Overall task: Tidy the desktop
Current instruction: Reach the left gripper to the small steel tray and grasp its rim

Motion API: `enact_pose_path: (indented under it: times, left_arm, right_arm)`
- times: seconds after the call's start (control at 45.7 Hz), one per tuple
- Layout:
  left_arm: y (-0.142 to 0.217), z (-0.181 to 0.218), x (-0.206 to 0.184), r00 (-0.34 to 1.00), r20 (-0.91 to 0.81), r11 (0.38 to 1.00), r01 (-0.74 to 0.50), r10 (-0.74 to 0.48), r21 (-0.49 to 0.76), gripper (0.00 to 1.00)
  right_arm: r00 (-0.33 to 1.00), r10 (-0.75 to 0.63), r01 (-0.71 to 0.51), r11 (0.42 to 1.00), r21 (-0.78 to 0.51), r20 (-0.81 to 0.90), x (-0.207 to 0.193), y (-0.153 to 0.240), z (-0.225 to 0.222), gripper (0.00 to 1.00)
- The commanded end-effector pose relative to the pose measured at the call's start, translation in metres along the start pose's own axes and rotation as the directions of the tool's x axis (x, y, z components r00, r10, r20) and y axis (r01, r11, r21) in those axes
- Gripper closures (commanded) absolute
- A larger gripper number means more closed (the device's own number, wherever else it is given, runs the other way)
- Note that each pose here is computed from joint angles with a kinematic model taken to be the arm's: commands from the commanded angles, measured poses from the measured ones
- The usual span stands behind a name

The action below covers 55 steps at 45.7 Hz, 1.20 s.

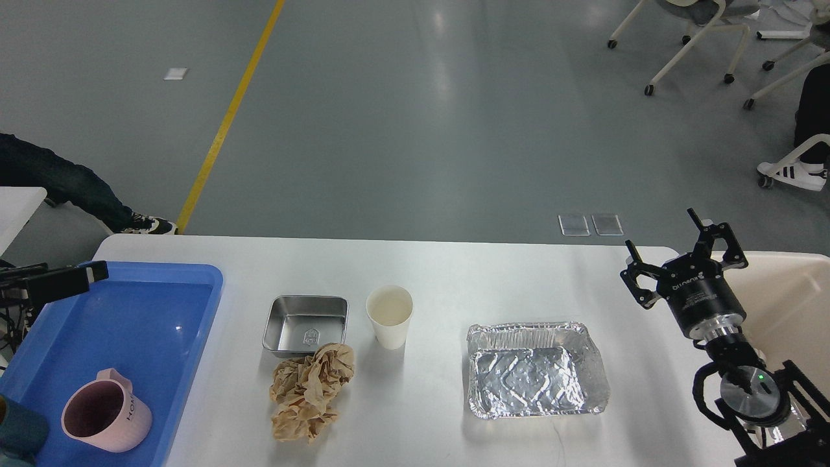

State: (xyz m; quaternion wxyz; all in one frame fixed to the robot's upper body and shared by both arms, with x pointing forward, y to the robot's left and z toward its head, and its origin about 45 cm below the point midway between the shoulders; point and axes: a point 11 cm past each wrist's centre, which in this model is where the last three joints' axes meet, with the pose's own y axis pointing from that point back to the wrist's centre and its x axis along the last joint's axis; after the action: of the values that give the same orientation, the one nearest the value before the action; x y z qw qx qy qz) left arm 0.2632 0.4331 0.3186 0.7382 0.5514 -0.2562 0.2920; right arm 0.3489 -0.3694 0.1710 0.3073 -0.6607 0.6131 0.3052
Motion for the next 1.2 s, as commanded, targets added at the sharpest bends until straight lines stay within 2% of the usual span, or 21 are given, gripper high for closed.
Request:
enact_pose_path:
  times: [0.0, 0.219, 0.328, 0.394, 0.416, 0.788, 0.985, 1.182]
  left_arm:
    - [0.004, 0.0, 0.005, 1.0, 0.003, 1.0, -0.007, 0.007, 0.003, 0.05]
    - [-0.002, 0.002, 0.0, 1.0, 0.001, 1.0, 0.002, -0.002, -0.006, 0.05]
    - [-0.021, 0.013, -0.004, 1.0, 0.003, 0.999, 0.005, -0.005, -0.05, 0.06]
    - [-0.039, 0.019, -0.007, 1.0, -0.002, 0.997, 0.0, 0.0, -0.074, 0.06]
    - [-0.057, 0.023, -0.014, 1.0, -0.009, 0.996, 0.015, -0.016, -0.088, 0.06]
    - [-0.188, 0.029, -0.051, 0.994, -0.061, 0.993, 0.083, -0.088, -0.08, 0.06]
    - [-0.231, 0.054, -0.087, 0.987, -0.081, 0.985, 0.133, -0.142, -0.108, 0.08]
    - [-0.257, 0.066, -0.114, 0.98, -0.089, 0.981, 0.17, -0.178, -0.09, 0.1]
  right_arm:
    - [1.0, 0.003, -0.003, 1.0, 0.0, 0.0, 0.001, 0.0, 0.0, 0.0]
    - [1.0, 0.001, -0.001, 1.0, -0.001, 0.0, 0.0, 0.001, 0.0, 0.0]
    - [1.0, 0.003, -0.003, 1.0, -0.001, 0.0, 0.001, 0.001, 0.0, 0.0]
    - [1.0, 0.003, -0.003, 1.0, -0.001, 0.0, 0.001, 0.001, 0.0, 0.0]
    - [1.0, 0.003, -0.003, 1.0, -0.001, 0.0, 0.001, 0.001, 0.0, 0.0]
    - [1.0, 0.01, -0.01, 1.0, -0.005, -0.004, 0.004, 0.005, 0.0, 0.0]
    - [1.0, 0.016, -0.016, 1.0, -0.01, 0.003, 0.006, 0.007, 0.004, 0.0]
    - [1.0, 0.018, -0.018, 1.0, -0.007, -0.003, 0.007, 0.007, 0.001, 0.0]
